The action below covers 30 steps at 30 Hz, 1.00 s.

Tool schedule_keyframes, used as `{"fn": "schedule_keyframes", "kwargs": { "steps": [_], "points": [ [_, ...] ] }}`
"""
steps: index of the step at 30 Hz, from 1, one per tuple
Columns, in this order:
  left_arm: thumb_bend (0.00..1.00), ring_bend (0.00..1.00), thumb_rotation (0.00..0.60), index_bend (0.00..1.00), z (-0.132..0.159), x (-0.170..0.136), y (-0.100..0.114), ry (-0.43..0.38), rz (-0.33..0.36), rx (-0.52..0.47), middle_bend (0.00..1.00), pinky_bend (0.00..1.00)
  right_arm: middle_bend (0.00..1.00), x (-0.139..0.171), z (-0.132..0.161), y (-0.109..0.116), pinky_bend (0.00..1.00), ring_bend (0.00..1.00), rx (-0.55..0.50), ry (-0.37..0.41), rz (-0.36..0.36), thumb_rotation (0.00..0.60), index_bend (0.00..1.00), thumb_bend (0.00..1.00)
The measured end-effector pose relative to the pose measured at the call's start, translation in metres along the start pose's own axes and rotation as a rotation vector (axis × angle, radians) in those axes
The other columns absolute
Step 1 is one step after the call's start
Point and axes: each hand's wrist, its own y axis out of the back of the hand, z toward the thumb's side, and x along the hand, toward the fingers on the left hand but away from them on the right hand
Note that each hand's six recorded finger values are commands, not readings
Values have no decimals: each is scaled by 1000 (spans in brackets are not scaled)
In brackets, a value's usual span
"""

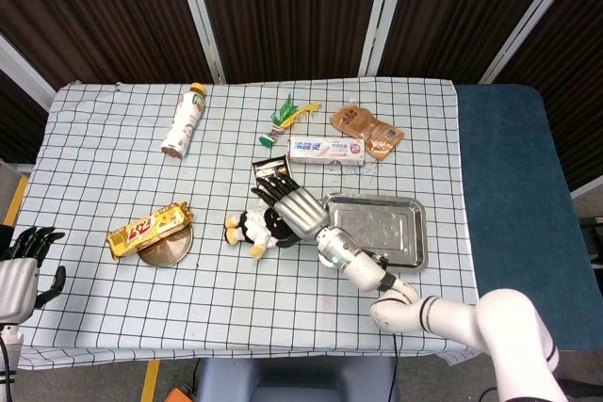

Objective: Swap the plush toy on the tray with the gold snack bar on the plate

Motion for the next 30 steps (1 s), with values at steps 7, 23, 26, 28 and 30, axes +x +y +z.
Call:
{"fn": "schedule_keyframes", "kwargs": {
  "steps": [7, 23, 26, 28, 30],
  "points": [
    [503, 105, 600, 229, 4, -1, -2, -6, -11, -5, 196, 283, 0, 104, -43, 20, 0, 0, 55, -95, -15, 600, 0, 126],
    [503, 46, 600, 116, 29, 1, -16, -59, -57, -21, 84, 215, 0, 338, -170, 42, 0, 0, 115, -640, -183, 600, 0, 103],
    [492, 11, 600, 38, 36, 3, -20, -75, -72, -36, 27, 180, 0, 353, -184, 44, 0, 0, 76, -708, -221, 600, 0, 94],
    [473, 0, 600, 2, 42, 5, -22, -91, -86, -44, 3, 166, 0, 355, -186, 46, 0, 0, 69, -716, -226, 600, 0, 93],
    [463, 0, 600, 0, 52, 9, -25, -118, -102, -46, 0, 163, 0, 357, -185, 50, 0, 0, 60, -712, -245, 600, 0, 93]
  ]
}}
